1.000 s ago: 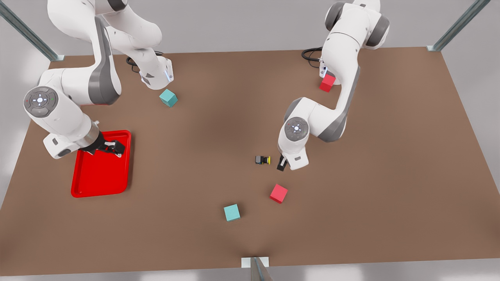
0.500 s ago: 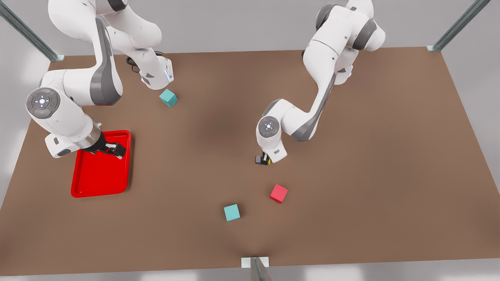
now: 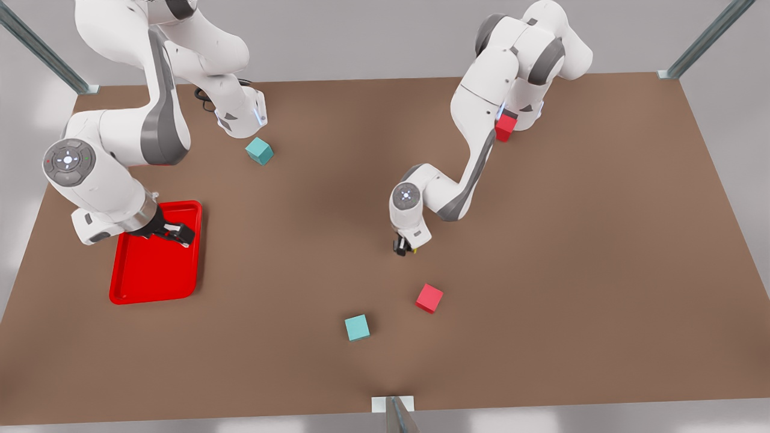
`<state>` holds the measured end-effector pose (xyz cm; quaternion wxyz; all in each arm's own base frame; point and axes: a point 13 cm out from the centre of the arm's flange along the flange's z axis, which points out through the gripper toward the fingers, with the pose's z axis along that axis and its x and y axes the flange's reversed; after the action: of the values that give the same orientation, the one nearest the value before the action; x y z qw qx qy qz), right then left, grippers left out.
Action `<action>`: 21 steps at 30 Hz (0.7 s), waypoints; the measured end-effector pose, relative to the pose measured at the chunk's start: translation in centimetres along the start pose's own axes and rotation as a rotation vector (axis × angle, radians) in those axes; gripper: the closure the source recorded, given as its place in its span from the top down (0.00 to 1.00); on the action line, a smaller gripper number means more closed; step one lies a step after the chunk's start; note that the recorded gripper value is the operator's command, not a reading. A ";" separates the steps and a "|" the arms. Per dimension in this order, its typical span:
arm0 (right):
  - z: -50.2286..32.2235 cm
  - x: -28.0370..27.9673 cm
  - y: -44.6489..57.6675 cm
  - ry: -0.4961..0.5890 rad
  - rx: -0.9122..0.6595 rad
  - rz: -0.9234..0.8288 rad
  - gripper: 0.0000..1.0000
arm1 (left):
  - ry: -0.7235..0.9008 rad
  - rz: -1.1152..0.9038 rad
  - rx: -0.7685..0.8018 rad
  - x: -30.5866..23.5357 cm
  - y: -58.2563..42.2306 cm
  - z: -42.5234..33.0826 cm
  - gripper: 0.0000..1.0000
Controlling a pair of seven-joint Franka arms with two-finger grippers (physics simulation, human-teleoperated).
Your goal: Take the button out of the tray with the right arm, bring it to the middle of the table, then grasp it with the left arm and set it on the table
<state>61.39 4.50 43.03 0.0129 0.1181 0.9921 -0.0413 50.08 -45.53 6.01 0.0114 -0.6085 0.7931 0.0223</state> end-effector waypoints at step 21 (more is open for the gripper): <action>0.9 -1.7 2.9 -0.007 -0.027 -0.071 1.00 | 0.036 -0.036 0.078 0.1 -2.3 1.7 1.00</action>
<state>63.76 6.85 41.98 0.0163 0.0825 0.9960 -0.0288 52.23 -46.11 4.22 0.0214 -0.6221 0.7824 -0.0198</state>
